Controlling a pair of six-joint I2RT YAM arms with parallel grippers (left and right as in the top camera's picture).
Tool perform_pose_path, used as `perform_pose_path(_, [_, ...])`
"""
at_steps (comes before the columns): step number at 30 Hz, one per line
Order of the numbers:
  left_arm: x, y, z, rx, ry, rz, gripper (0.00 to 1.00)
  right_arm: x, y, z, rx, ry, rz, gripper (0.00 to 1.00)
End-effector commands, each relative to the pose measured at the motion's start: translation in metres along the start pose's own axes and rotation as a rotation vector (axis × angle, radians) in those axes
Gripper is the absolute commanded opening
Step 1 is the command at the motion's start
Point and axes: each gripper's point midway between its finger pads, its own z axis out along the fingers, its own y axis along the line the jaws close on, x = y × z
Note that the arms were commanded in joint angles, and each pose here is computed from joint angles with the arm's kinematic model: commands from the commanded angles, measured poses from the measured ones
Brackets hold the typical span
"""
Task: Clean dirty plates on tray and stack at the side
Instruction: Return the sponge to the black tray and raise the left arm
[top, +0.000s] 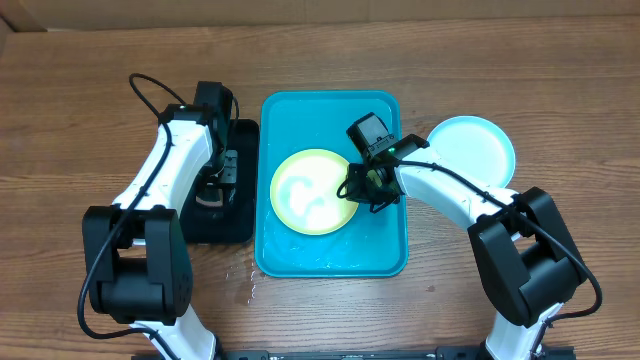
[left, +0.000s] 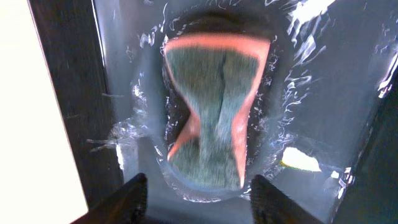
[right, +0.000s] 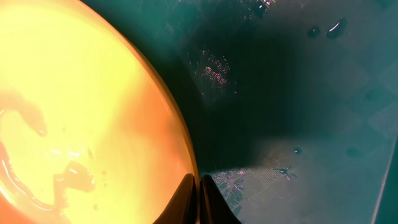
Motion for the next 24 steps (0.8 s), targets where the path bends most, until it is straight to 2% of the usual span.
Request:
perform_pose_path(1, [-0.015,0.000,-0.024,0.044,-0.047,-0.053,0.57,-0.004,0.001,0.000,0.004,-0.009,-0.001,0.04])
perform_pose_path(3, [-0.022,0.000,-0.042,0.075,-0.071,-0.062,0.58,-0.004,0.001,0.000,0.004,-0.009,-0.001,0.05])
perform_pose_path(6, [-0.033,0.004,-0.077,0.139,-0.140,-0.087,0.59,-0.004,0.001,0.000,0.004,-0.009,-0.001,0.18])
perform_pose_path(8, [-0.039,0.006,-0.103,0.192,-0.201,-0.106,0.59,-0.003,0.001,0.000,0.004,-0.009,-0.001,0.21])
perform_pose_path(14, [-0.034,0.038,-0.177,0.314,-0.391,-0.242,0.72,-0.005,0.001,0.000,0.002,-0.013,-0.001,0.43])
perform_pose_path(15, [-0.031,0.045,-0.185,0.320,-0.413,-0.270,0.79,-0.005,0.002,0.000,0.000,-0.014,-0.002,0.45])
perform_pose_path(16, [-0.026,0.056,-0.192,0.321,-0.434,-0.309,0.93,-0.006,0.002,0.000,-0.002,-0.017,-0.002,0.50])
perform_pose_path(17, [-0.023,0.064,-0.197,0.319,-0.447,-0.340,1.00,-0.006,0.003,0.000,-0.004,-0.021,-0.003,0.54])
perform_pose_path(20, [-0.011,0.093,-0.206,0.306,-0.478,-0.449,1.00,-0.009,0.004,0.000,-0.010,-0.030,-0.004,0.59])
perform_pose_path(24, [-0.001,0.111,-0.203,0.292,-0.464,-0.521,1.00,-0.011,0.006,0.000,-0.017,-0.039,-0.006,0.60])
